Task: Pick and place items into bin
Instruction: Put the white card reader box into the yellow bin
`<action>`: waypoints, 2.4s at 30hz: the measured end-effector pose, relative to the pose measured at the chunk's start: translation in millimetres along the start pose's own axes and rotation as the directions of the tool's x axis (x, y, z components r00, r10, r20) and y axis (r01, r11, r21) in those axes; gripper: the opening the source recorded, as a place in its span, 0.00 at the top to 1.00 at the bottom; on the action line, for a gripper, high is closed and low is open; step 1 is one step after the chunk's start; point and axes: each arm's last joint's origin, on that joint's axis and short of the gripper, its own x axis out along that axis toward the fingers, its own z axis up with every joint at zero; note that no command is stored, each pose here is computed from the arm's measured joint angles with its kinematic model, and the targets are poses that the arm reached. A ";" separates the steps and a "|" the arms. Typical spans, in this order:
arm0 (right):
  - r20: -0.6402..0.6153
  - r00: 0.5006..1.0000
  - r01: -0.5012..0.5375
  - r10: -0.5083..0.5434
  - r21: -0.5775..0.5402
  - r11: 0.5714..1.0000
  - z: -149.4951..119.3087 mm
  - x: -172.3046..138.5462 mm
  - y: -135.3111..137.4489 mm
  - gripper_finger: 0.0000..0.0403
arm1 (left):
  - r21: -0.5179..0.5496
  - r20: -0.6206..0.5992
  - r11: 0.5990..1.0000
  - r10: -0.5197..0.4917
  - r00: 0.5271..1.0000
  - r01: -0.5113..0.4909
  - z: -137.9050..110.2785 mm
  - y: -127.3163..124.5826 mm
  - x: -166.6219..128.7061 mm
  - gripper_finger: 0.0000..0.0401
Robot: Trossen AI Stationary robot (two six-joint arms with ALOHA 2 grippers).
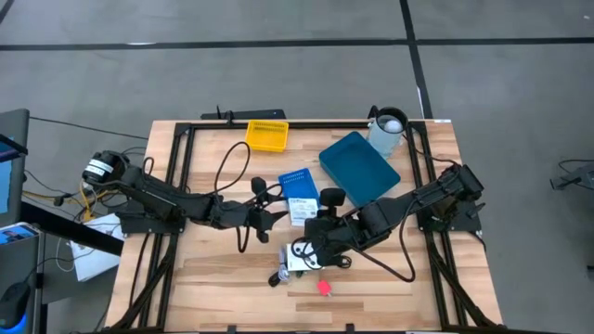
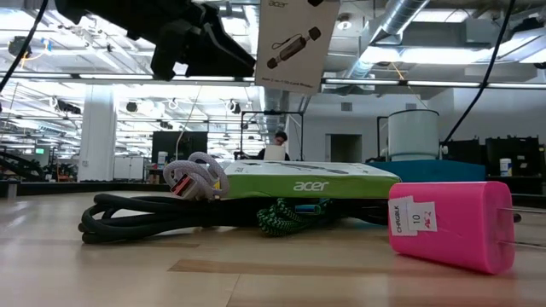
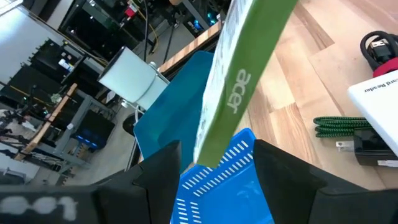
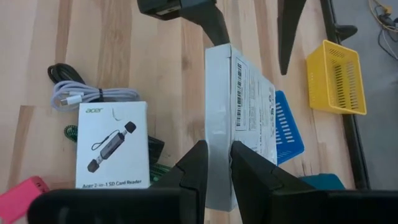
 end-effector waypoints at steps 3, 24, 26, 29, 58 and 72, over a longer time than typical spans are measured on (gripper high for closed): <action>0.002 1.000 0.000 0.000 0.003 1.000 -0.2 -0.9 1.5 0.87 | -0.006 0.001 1.000 -0.007 1.000 0.007 -0.1 -0.3 -0.1 0.52; 0.094 0.995 -0.032 0.035 -0.027 0.999 9.7 -1.4 4.0 0.87 | -0.009 0.074 1.000 -0.025 0.997 0.025 5.5 1.0 -0.4 0.52; 0.101 0.994 -0.032 0.036 -0.035 0.999 10.4 -1.5 4.1 0.87 | -0.008 0.079 0.999 -0.033 0.996 0.034 5.5 0.7 -0.4 0.52; 0.114 0.993 -0.032 0.037 -0.045 0.998 11.8 -1.7 4.3 0.87 | -0.008 0.079 0.999 -0.034 0.996 0.035 5.5 0.6 -0.4 0.52; 0.126 0.991 -0.028 0.034 -0.048 0.998 13.1 -1.7 4.0 0.87 | 0.018 0.074 0.999 -0.044 0.996 0.042 4.3 -0.6 -0.6 0.93; 0.126 0.991 -0.026 0.038 -0.097 0.995 12.6 -2.8 6.1 0.73 | 0.014 0.077 0.999 -0.034 0.996 0.033 4.9 0.1 -0.5 0.91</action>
